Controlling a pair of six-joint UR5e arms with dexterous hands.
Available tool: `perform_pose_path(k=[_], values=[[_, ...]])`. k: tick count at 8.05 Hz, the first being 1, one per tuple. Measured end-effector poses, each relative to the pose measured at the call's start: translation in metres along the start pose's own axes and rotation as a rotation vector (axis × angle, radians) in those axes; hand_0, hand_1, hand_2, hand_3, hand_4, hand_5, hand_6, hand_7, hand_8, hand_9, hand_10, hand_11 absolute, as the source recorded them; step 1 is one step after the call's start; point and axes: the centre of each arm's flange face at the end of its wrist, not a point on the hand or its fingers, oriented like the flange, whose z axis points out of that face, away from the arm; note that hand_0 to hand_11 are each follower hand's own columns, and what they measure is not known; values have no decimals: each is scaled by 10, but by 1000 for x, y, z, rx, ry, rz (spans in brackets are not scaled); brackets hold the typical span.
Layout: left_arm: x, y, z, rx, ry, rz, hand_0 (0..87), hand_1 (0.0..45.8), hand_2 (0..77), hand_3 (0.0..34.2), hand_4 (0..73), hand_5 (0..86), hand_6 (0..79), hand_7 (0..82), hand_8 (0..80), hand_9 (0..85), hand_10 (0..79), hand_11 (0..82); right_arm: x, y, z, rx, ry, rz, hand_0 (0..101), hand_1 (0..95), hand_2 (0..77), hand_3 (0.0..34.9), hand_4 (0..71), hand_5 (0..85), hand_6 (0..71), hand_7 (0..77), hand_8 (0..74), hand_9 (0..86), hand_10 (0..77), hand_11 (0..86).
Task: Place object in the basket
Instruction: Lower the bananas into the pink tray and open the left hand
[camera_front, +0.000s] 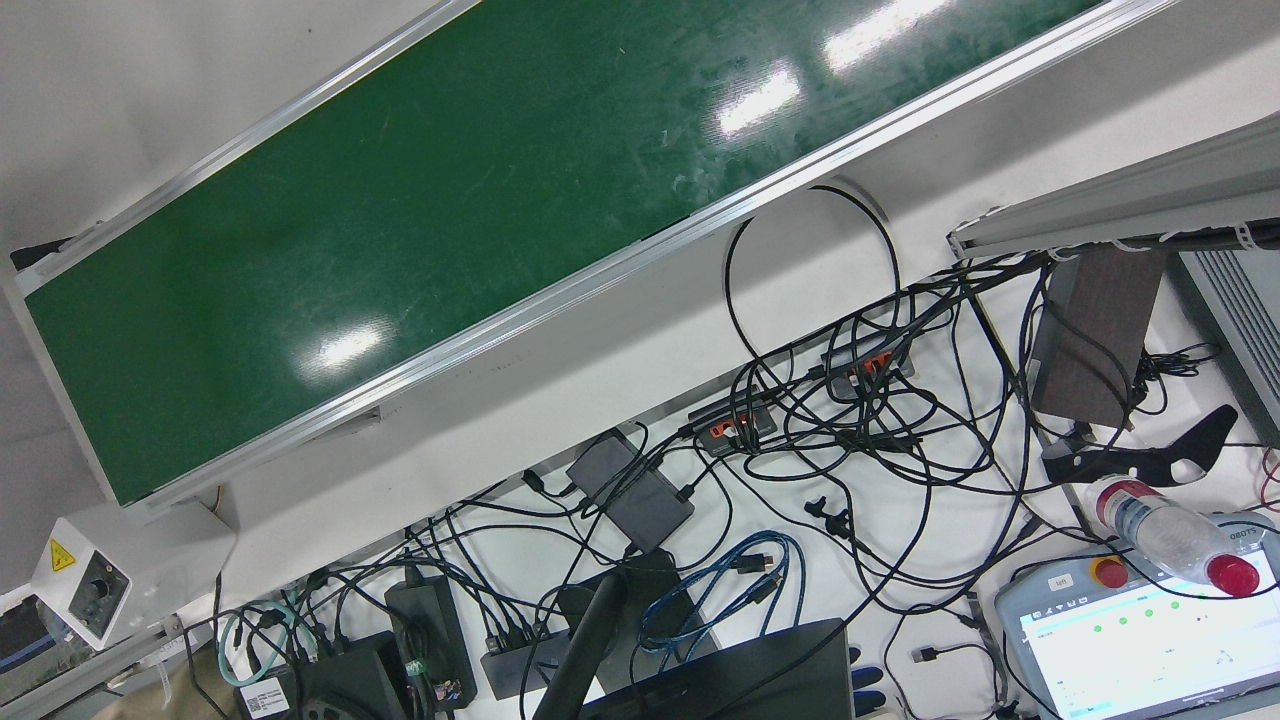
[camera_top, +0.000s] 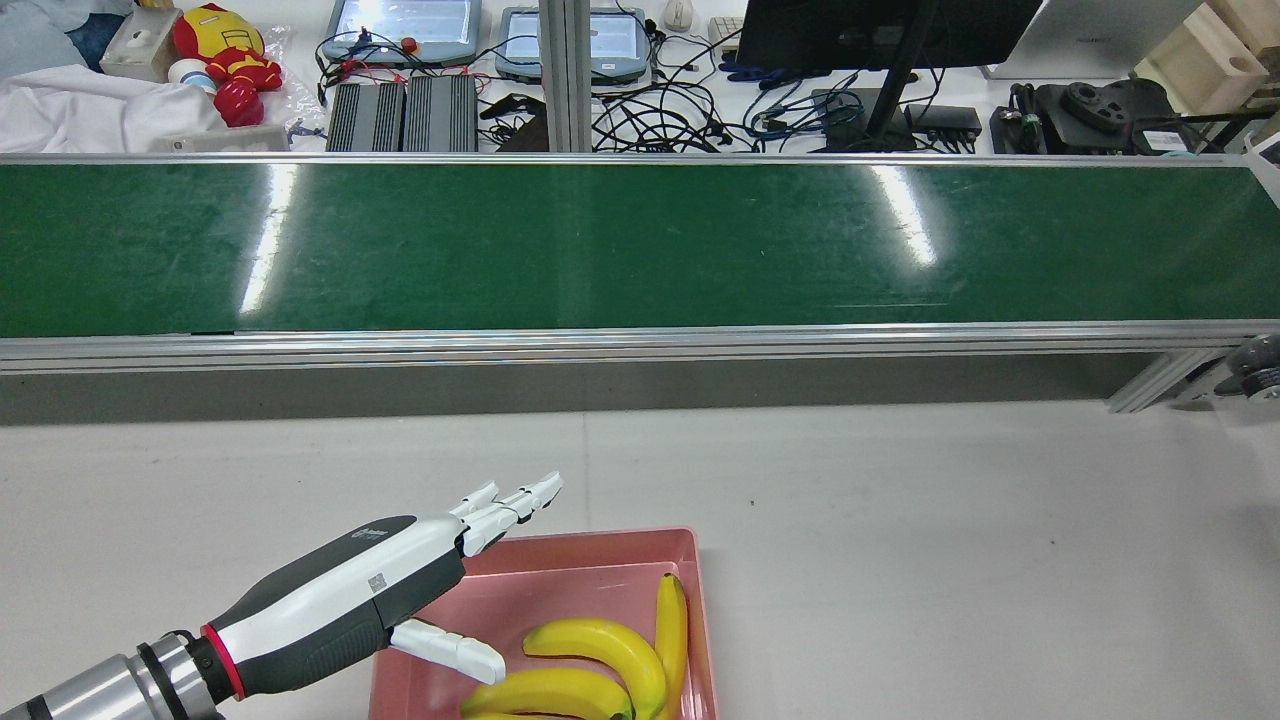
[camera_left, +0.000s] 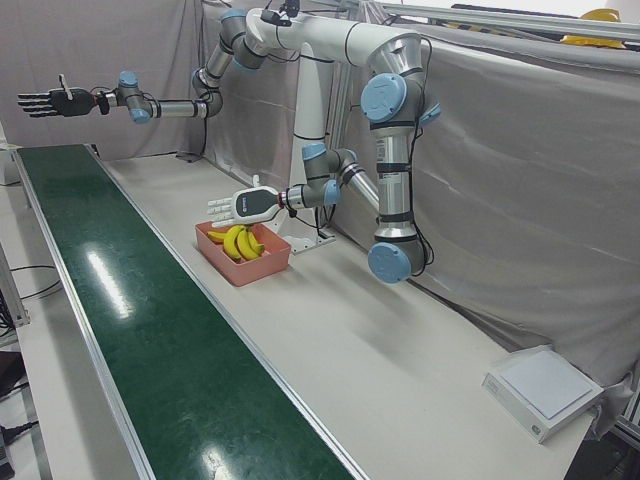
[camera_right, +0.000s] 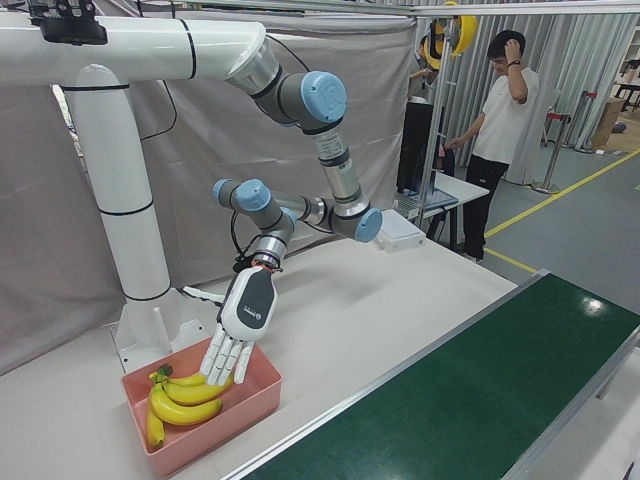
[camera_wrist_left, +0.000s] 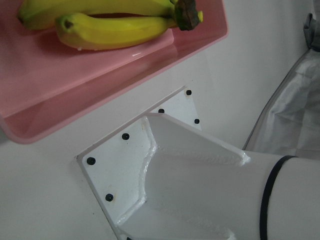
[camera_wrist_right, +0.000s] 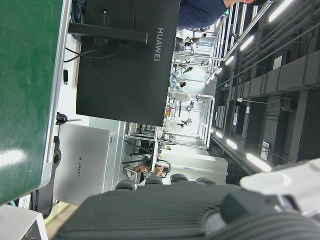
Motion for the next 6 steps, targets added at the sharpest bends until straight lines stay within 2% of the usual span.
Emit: perform_pose_path(k=[1,2,3,4,6], values=[[4,-2,-5,2,-1,-2,0,11,5,83,5,16,5,54,87,49,16,16,0,0,0,0,0,0,1,0,5,0,0,0,0,5,0,0,0,0],[9,-3,-9,1,6,-7,0,11,5,83,5,16,5,54,87,49,16,16,0,0,0,-1,0,0,1,0,5,0,0,0,0,5,0,0,0,0],[16,-4,-13,-8,20,-24,9,11,5,154,5,11,5,54,76,65,16,16,0,1,0,-1,0,0,1,0,11,0,0,0,0,5,0,0,0,0],[25,-6,-24,-21,34,-53,50,11,5,173,5,11,0,54,54,65,16,16,0,1,0,-1,0,0,1,0,5,0,0,0,0,5,0,0,0,0],[44,-32,-53,-2,71,-129,58,11,5,180,5,11,5,49,71,65,11,11,0,1,0,-1,0,0,1,0,5,0,0,0,0,5,0,0,0,0]])
